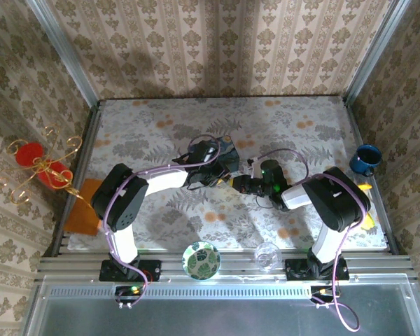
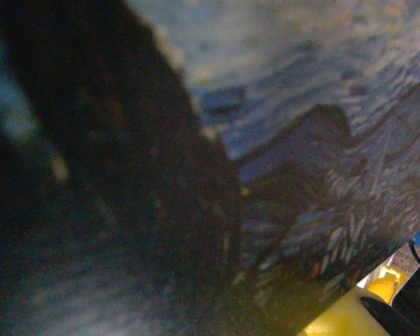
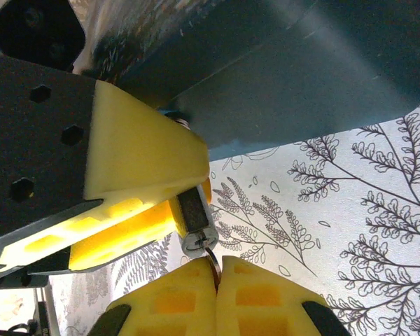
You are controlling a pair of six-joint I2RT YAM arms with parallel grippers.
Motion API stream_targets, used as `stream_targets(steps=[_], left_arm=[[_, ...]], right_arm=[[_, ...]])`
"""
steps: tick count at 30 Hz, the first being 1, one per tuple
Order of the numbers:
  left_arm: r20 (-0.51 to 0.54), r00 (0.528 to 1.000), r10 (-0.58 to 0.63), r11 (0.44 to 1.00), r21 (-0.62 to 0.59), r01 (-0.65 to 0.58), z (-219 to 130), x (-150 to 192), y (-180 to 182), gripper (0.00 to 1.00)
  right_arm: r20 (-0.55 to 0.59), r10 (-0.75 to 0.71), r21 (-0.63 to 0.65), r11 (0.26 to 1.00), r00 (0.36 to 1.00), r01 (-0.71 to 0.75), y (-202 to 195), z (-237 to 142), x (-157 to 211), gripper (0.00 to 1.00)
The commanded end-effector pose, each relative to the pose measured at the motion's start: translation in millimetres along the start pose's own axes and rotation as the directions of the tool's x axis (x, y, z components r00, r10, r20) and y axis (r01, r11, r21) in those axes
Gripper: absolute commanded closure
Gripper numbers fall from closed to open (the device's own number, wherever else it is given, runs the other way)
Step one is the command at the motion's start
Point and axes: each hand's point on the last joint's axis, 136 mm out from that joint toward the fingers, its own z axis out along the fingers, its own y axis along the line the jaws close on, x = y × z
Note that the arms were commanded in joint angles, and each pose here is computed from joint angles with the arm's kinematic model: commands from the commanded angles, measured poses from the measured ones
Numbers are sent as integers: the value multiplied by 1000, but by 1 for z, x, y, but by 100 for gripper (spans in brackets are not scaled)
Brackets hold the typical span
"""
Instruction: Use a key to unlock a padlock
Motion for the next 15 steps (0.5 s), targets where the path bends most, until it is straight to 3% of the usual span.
stream_targets(steps=[1, 4, 11, 15], left_arm=[[-160, 987, 22, 1000, 9, -21, 4, 43, 2, 100], [-153, 988, 13, 1000, 5, -13, 4, 41, 4, 100], [-87, 996, -15, 1000, -12, 14, 3, 22, 14, 100], [-59, 998, -25, 1000, -9, 25, 1, 13, 13, 100]], right_arm=[[135, -90, -25, 995, 987, 94, 26, -2, -46, 100], [113, -87, -13, 996, 990, 89, 23, -1, -43, 99], [99, -83, 25, 996, 992, 80, 15, -9, -32, 69], [96, -84, 44, 996, 992, 80, 12, -17, -25, 65]])
